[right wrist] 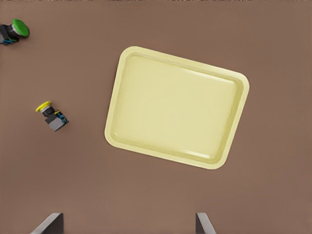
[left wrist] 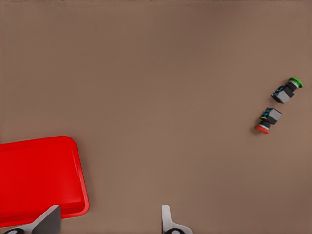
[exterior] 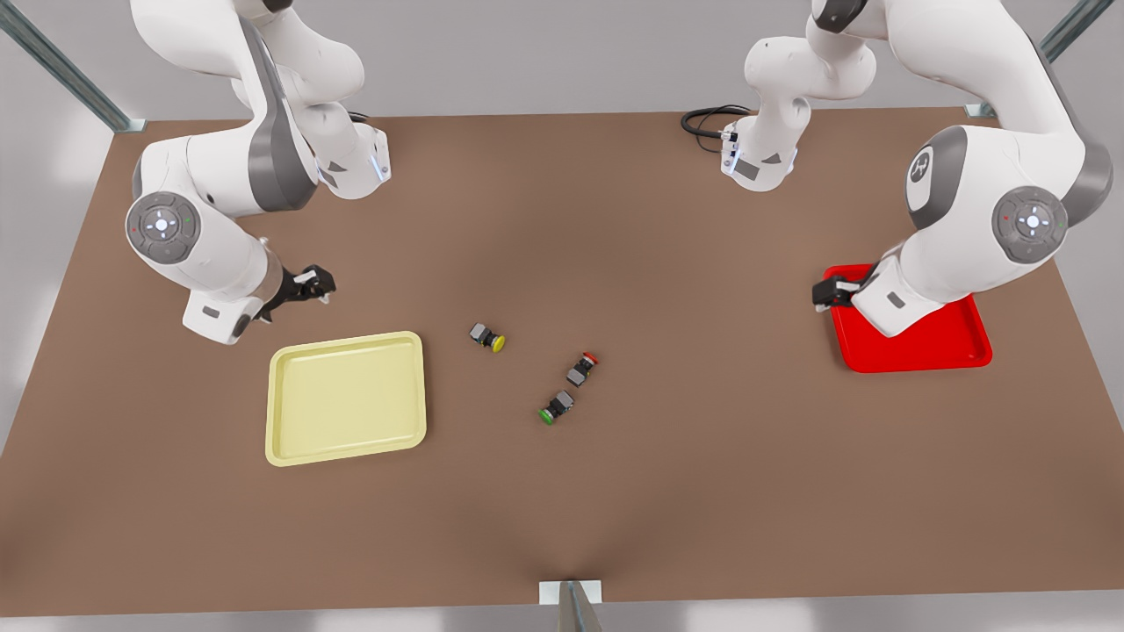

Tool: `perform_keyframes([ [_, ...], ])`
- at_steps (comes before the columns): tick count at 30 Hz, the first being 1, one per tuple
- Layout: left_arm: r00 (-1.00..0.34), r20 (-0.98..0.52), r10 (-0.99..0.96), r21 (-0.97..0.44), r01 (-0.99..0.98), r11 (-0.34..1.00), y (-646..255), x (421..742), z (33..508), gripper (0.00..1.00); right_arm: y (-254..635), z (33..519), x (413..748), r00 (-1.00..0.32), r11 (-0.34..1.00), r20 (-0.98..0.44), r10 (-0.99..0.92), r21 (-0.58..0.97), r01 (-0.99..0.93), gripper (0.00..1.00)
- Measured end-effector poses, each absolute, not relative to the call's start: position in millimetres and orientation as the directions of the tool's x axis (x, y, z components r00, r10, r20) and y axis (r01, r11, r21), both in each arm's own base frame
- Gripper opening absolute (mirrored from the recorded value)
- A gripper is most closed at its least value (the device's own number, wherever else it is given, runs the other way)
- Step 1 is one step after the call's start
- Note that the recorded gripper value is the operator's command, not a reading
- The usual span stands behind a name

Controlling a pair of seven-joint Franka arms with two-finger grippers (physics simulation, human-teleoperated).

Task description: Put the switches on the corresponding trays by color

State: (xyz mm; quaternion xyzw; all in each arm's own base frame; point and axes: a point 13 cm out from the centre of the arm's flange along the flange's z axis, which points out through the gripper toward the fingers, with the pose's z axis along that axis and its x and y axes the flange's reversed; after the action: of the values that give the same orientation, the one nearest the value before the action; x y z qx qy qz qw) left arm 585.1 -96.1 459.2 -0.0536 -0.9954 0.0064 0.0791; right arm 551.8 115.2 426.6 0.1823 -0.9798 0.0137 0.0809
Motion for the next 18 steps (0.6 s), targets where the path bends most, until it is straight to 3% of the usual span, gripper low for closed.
perform_keyframes([
  [3,-0.979,0.168,0.115,-0.022,0.113,0.993,-102.7,590.1,445.4,1.0,115.9,425.6,554.7,-0.919,0.93,0.155,-0.363,0.003,-0.367,1.0],
  [4,-0.968,0.2,0.151,-0.02,0.15,0.988,-127.6,592.5,419.7,1.0,121.0,412.9,557.9,-0.913,0.927,0.171,-0.371,0.006,-0.376,1.0],
  [8,-0.829,0.342,0.443,-0.013,0.467,0.884,-340.6,545.9,231.5,1.0,228.5,288.9,551.9,-0.8,0.839,0.294,-0.523,0.016,-0.543,1.0],
  [12,-0.831,0.249,0.497,-0.015,0.509,0.86,-395.6,559.4,102.8,1.0,308.2,234.3,515.5,-0.73,0.764,0.288,-0.619,0.005,-0.646,1.0],
  [15,-0.844,0.122,0.522,-0.041,0.521,0.853,-429.8,576.7,73.4,1.0,302.0,178.3,488.1,-0.726,0.764,0.307,-0.615,0.004,-0.645,1.0],
  [18,-0.845,0.012,0.534,-0.062,0.533,0.844,-461.3,592.8,100.8,1.0,296.6,141.6,480.0,-0.734,0.763,0.268,-0.624,0.003,-0.647,1.0],
])
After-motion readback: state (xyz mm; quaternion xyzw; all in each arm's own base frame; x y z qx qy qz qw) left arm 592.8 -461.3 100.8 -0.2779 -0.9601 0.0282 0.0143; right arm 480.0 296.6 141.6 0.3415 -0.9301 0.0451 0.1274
